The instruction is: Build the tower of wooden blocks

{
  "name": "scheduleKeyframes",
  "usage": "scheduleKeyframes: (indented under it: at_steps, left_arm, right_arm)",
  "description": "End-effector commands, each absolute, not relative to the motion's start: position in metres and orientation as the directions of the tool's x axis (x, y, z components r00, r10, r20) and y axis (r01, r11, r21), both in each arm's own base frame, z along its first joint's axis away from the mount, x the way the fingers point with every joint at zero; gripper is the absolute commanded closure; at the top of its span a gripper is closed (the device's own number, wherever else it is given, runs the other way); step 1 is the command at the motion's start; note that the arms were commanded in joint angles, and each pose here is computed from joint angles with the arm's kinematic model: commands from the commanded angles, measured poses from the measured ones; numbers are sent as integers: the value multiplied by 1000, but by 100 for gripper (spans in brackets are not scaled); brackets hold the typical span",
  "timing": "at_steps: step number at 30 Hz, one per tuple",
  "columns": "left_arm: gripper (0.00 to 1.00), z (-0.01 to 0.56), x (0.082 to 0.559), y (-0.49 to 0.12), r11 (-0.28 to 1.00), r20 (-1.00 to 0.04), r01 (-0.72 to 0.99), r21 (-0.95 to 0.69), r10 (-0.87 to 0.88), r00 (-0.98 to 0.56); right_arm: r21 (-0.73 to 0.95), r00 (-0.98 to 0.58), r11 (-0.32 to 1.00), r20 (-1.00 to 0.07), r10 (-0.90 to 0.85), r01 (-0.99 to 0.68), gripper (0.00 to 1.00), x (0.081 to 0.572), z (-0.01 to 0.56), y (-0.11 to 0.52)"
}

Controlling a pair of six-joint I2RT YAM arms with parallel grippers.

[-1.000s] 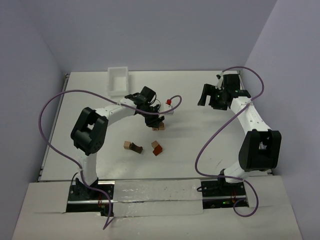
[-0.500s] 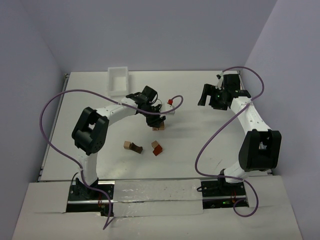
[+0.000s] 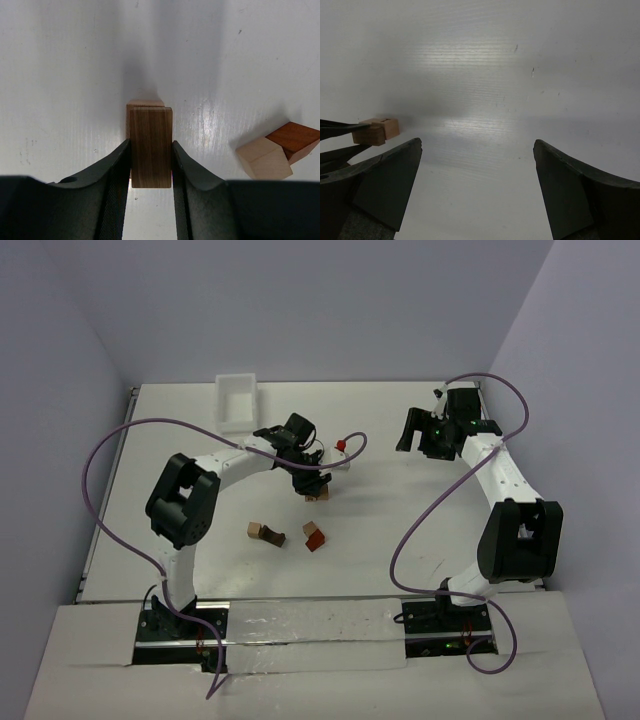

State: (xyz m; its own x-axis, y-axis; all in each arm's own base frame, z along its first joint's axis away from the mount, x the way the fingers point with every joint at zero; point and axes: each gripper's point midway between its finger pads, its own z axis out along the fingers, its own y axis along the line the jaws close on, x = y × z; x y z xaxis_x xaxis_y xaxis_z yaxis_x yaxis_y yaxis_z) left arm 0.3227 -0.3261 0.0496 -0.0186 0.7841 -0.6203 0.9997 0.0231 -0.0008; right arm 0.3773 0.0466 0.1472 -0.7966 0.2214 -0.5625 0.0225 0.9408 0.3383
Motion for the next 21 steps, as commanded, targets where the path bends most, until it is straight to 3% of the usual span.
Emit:
scheduleKeyframes:
  at_steps: [1, 21]
  left_arm:
    - [59, 58, 325, -338, -11, -649, 1000, 14, 761, 17]
    - [58, 64, 328, -338, -5, -649, 999, 36, 760, 27]
  right_arm:
    - [349, -775, 937, -587, 232, 16, 0, 383, 151, 45]
    - [355, -776, 935, -585, 235, 15, 0, 384, 151, 46]
